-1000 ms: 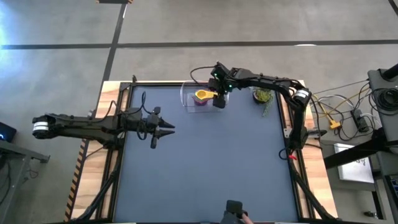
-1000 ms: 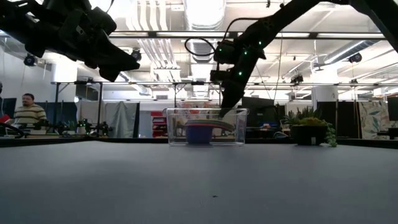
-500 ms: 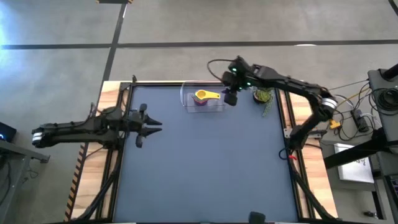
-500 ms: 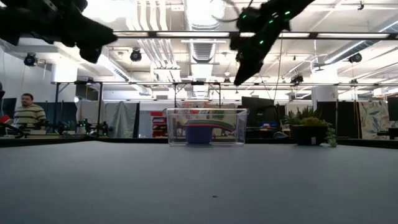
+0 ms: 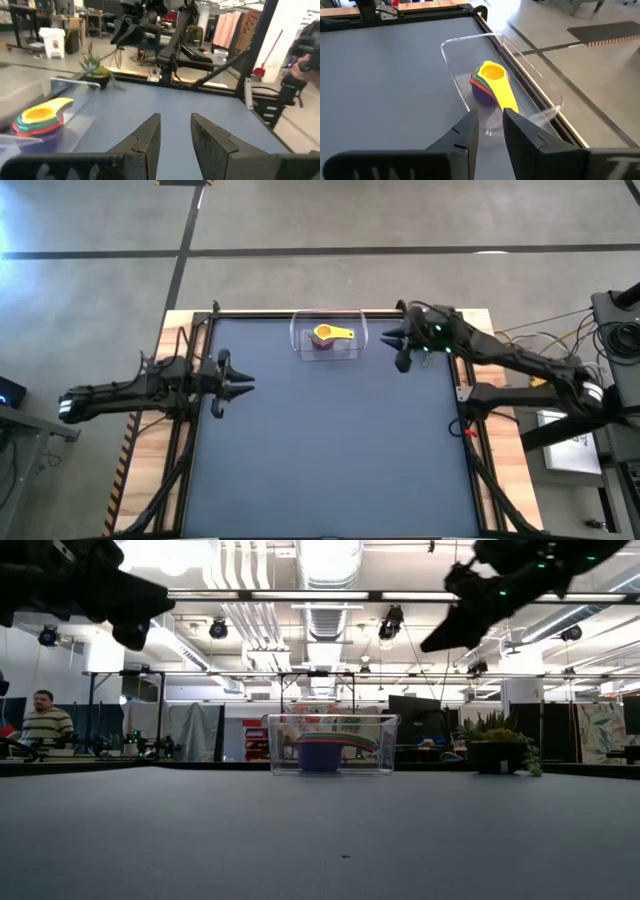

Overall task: Nest measuring cups in basket
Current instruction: Return to Home Position

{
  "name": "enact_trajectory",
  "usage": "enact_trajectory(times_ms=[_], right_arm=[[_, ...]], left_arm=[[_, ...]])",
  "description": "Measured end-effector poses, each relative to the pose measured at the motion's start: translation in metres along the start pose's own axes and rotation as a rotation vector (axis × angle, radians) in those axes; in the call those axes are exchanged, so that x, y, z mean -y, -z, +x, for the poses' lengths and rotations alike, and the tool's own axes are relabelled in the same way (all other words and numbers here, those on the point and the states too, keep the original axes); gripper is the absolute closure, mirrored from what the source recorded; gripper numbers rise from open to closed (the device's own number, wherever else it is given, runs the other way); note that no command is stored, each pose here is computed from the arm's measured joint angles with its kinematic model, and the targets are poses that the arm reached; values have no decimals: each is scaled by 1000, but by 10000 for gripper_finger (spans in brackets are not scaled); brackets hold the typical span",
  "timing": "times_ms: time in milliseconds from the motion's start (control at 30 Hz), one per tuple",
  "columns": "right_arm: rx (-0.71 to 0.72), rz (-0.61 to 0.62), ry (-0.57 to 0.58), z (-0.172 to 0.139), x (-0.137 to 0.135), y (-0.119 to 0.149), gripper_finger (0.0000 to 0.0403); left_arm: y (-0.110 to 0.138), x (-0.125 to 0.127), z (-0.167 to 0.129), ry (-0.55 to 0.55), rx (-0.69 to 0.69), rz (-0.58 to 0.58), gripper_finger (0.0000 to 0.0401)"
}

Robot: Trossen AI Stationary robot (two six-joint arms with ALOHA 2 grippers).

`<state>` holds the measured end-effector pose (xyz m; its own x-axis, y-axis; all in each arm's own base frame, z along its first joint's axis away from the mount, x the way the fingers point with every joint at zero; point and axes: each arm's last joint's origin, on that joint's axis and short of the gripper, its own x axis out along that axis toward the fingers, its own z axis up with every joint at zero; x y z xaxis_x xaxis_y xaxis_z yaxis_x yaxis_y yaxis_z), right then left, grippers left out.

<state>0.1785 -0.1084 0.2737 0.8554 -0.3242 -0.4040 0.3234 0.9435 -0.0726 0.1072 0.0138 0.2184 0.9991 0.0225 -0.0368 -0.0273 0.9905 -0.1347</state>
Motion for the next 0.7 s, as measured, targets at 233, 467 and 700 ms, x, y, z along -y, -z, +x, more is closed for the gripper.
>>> enact_trajectory(times_ms=[233, 467, 700], right_arm=[[76, 33, 10, -31, -12, 35, 358], [166, 35, 12, -52, -22, 63, 375], [384, 25, 32, -85, -31, 78, 376]], left_arm=[[24, -3, 2, 6, 1, -101, 312], [16, -2, -3, 23, 104, -63, 312], [-5, 3, -14, 29, 163, 1, 312]])
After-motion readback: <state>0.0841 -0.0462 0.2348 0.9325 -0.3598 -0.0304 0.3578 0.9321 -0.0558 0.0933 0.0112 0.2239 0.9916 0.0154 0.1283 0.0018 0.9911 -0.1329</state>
